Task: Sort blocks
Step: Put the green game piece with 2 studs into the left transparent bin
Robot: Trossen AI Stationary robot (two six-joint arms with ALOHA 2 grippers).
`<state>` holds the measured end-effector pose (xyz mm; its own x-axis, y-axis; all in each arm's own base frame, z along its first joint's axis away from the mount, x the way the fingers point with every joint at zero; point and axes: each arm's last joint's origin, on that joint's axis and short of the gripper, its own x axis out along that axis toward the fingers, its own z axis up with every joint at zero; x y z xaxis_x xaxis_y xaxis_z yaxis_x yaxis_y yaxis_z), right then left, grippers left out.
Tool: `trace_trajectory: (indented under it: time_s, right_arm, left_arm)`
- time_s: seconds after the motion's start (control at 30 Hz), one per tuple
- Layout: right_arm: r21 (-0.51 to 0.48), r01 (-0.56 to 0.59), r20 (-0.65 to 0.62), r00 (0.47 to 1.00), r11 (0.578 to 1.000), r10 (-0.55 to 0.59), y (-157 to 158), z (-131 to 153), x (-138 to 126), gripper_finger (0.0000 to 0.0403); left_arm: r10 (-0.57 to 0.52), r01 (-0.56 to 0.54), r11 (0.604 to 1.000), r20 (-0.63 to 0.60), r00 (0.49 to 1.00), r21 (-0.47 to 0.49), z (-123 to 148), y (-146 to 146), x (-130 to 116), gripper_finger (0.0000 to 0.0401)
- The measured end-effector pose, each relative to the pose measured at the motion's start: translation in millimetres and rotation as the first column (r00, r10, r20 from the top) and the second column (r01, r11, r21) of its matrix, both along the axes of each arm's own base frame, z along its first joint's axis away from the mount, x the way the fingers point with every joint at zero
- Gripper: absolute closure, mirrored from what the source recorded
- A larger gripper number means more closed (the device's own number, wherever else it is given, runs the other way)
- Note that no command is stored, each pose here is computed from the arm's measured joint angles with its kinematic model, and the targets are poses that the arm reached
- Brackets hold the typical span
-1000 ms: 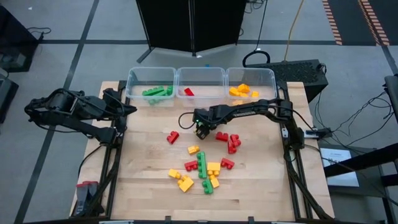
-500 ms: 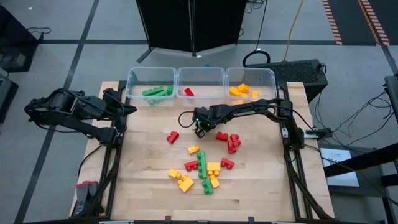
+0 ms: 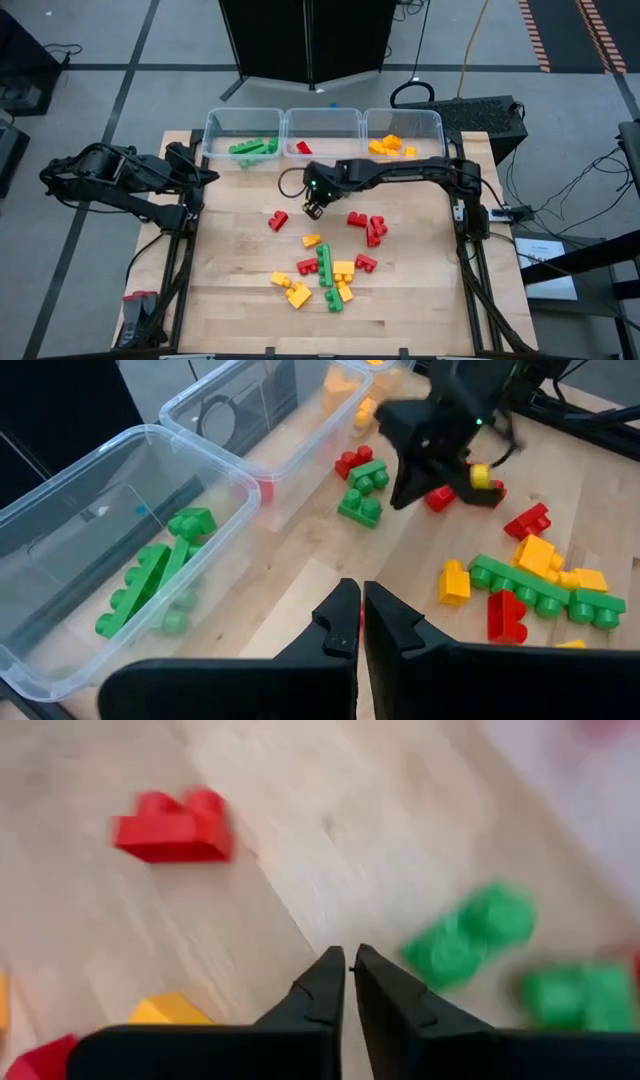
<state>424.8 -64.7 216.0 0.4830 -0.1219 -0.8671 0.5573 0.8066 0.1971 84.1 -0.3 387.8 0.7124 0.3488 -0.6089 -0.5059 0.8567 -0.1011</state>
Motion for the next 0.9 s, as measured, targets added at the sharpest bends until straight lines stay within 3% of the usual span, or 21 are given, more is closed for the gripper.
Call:
trace_trajectory:
  time_s: [0.07,0.17,0.27,0.4,0.63,0.9]
  right_arm:
    - [-0.067,-0.132,-0.038,0.991,0.989,0.130,-0.2,18.8,1.4,0.0362]
    - [-0.172,-0.330,-0.082,0.944,0.928,0.320,-1.5,39.1,6.1,0.0324]
    - [-0.208,-0.480,-0.176,0.876,0.852,0.450,-3.7,32.9,5.1,0.0267]
    - [-0.229,-0.571,-0.230,0.819,0.788,0.526,-5.3,26.8,6.3,0.0184]
    - [-0.192,-0.586,-0.273,0.802,0.787,0.531,-6.8,-2.0,15.9,0.0084]
    - [-0.163,-0.589,-0.402,0.772,0.792,0.492,-11.3,-38.5,19.7,0.0060]
  left_arm:
    - [-0.001,0.001,1.000,-0.002,1.000,0.001,-0.1,0.0,-0.3,0.0401]
    - [-0.002,0.002,1.000,-0.003,1.000,0.002,-0.2,0.0,-0.4,0.0401]
    - [-0.001,0.001,1.000,-0.003,1.000,0.001,-0.2,0.0,-0.4,0.0401]
    - [-0.002,0.002,1.000,-0.003,1.000,-0.002,-0.2,0.0,-0.4,0.0401]
    - [-0.004,0.004,1.000,-0.012,1.000,-0.004,-1.7,-0.3,0.9,0.0401]
    - [-0.004,0.004,1.000,-0.012,1.000,-0.004,-1.7,-0.4,1.1,0.0401]
